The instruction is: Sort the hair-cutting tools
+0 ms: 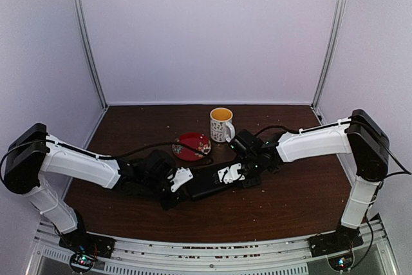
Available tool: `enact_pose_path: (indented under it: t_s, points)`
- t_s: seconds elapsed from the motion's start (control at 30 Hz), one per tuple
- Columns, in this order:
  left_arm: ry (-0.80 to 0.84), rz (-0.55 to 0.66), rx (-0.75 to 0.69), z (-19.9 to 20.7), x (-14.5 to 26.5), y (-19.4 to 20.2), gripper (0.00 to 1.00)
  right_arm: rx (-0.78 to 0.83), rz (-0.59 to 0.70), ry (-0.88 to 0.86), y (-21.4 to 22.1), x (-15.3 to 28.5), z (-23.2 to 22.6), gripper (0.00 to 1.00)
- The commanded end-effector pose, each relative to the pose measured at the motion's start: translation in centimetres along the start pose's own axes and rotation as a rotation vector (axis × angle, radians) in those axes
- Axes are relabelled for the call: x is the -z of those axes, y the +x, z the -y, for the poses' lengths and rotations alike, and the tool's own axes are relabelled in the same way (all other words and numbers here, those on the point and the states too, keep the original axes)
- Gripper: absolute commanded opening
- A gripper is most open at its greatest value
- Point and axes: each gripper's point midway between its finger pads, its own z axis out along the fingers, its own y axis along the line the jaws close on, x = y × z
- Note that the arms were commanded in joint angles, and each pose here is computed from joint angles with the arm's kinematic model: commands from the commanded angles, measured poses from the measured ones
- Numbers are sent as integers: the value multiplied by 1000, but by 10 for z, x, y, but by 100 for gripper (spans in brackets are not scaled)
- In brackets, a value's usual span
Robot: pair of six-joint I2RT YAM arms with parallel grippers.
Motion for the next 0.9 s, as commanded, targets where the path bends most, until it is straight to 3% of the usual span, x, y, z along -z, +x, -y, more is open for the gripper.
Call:
enact_pose_path:
  t_s: [0.0,0.13,0.3,0.43,0.53,0.57,0.6,0.87]
  points:
    - [13,54,-6,6,4,-26,7,-64,-20,-23,8,-7,-6,39]
    - [-110,25,19,-13,24,-24,21,-92,36,-15,1,20,-4,54]
    - [-274,39,56,-40,64,-37,30,-175,133,22,-5,70,9,66]
    - [-424,71,118,-72,102,-55,36,-338,217,115,1,112,42,71]
    - [-527,103,179,-102,134,-69,47,-493,301,213,11,151,77,80]
    - [-554,118,196,-113,146,-73,50,-542,323,253,17,165,89,97]
    - [-574,140,213,-123,158,-80,53,-589,338,300,24,179,102,100]
    - [-792,303,272,-188,262,-132,76,-1044,458,638,104,276,172,100]
